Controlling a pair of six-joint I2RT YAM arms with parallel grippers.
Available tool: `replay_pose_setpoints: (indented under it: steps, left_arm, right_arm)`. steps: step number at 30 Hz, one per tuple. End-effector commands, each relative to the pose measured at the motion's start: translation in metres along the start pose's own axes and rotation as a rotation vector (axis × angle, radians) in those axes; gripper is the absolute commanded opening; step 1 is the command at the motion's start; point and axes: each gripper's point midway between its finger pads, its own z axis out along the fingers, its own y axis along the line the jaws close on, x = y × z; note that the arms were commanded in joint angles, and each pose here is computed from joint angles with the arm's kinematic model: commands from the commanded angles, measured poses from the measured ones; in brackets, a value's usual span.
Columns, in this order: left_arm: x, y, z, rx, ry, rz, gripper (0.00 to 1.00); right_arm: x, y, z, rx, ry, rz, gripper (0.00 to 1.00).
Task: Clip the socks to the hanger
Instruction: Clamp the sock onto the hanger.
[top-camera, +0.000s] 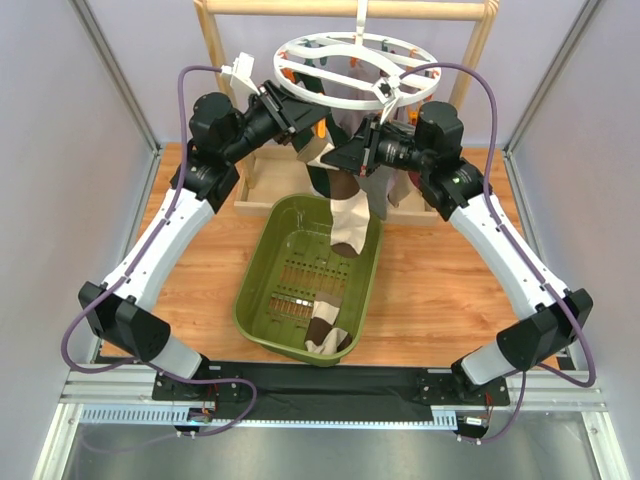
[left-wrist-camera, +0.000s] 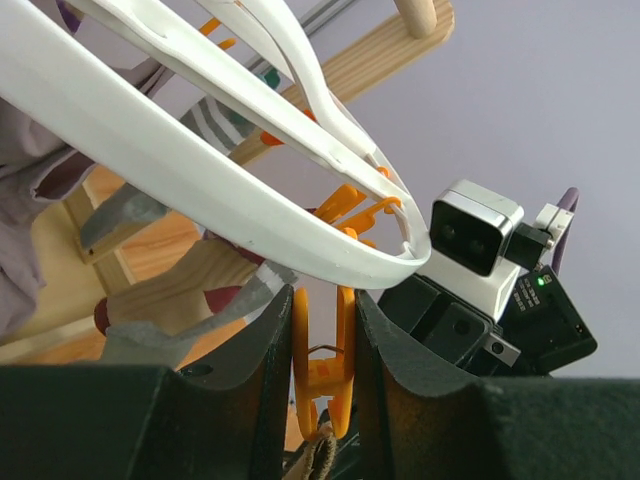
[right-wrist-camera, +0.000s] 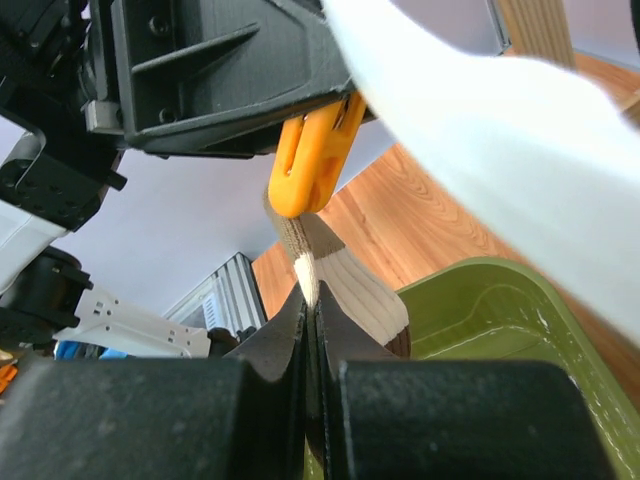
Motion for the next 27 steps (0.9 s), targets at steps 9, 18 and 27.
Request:
replay_pose_setpoints:
  steps: [9,18,27]
  left_arm:
    - [-0.003,-0.025,-0.003,0.096,0.003,-0.001,0.0]
    - [-0.002,-0.022,-0.003,0.097,0.004,0.003,0.0]
    - [-0.003,-0.019,-0.002,0.096,0.006,0.013,0.0]
  right_arm:
    - [-0.012,-0.014,0.005,0.092,-0.03,0.056,0.0]
    - [-0.019,-0.014,0.005,0.086,-0.053,0.109,0.0]
    - [-0.027,-0.009,-0.005,0.072,-0.088,0.182,0.0]
